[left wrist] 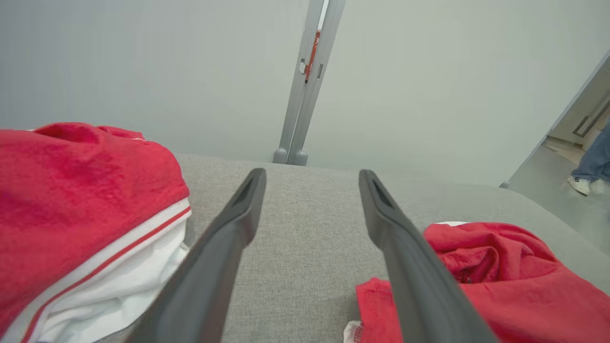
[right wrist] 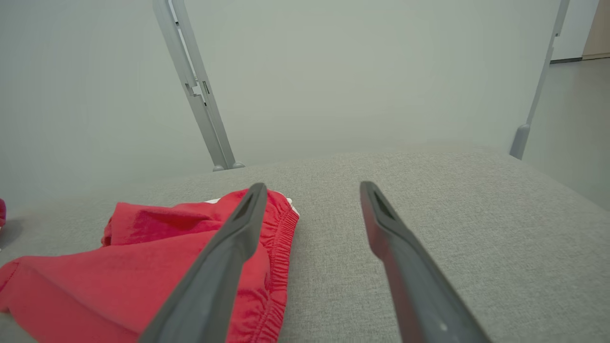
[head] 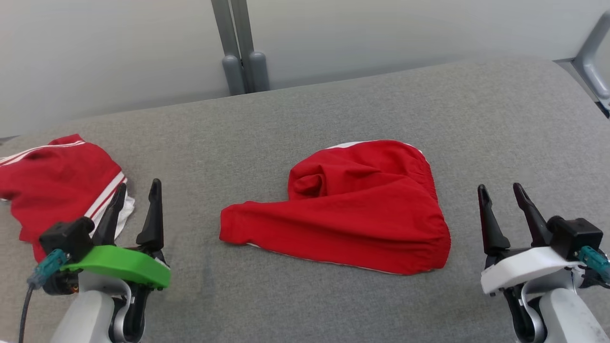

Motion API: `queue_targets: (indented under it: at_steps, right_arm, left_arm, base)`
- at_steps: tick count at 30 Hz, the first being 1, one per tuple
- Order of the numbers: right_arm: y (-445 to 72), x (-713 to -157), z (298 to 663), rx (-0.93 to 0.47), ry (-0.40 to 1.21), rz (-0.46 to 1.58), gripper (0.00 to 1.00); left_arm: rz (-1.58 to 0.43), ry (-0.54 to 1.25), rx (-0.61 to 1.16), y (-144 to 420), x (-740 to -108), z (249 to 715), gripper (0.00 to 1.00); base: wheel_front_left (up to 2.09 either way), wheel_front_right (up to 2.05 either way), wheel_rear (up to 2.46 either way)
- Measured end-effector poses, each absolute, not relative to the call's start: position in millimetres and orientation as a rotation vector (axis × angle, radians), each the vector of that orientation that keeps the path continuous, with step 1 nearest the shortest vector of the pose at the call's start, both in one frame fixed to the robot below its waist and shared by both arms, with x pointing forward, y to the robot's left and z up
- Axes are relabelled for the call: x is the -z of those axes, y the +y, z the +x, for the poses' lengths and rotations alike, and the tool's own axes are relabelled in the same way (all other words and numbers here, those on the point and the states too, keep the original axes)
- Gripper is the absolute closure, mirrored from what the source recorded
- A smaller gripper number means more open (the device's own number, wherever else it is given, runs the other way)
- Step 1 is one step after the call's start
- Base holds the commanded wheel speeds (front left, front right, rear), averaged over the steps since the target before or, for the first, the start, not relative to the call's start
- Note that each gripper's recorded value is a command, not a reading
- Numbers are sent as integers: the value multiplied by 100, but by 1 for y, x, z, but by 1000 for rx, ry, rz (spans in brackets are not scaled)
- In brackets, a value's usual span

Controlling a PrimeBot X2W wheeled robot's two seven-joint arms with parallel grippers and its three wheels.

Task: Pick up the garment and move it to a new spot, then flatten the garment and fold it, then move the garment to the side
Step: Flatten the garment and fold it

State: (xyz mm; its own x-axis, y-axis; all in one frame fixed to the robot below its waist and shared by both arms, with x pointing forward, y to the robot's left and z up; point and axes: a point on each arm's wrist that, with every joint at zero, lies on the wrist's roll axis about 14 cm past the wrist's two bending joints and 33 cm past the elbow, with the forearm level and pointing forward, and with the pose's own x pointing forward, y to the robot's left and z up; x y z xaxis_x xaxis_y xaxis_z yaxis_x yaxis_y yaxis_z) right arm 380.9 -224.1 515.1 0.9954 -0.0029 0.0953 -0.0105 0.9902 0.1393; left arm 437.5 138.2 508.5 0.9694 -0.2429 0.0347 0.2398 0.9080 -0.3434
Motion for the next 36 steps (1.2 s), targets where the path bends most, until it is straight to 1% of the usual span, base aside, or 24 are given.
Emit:
queue_targets:
  at_steps: [3,6,10,15,26,36]
  right_arm:
    - [-220,-512,376,1,-94,158,0]
    - [-212,-512,371,-6,-98,169,0]
    - [-198,-515,368,-34,-111,181,0]
    - [-195,-518,364,-40,-119,184,0]
    - [-193,-517,363,-49,-116,176,0]
    - [-197,-500,359,-40,-60,175,0]
  left_arm:
    - [-328,-66,188,158,-527,425,0]
    - [-254,-159,108,182,-549,410,0]
    - [-252,-207,28,196,-555,387,0]
    - [-252,-208,-20,200,-547,366,0]
    - [-252,-209,-10,197,-543,360,0]
    - [-252,-207,12,191,-542,364,0]
  base:
    - [0,0,0]
    - [0,0,0]
    - [0,0,0]
    - [0,0,0]
    - [0,0,0]
    - [0,0,0]
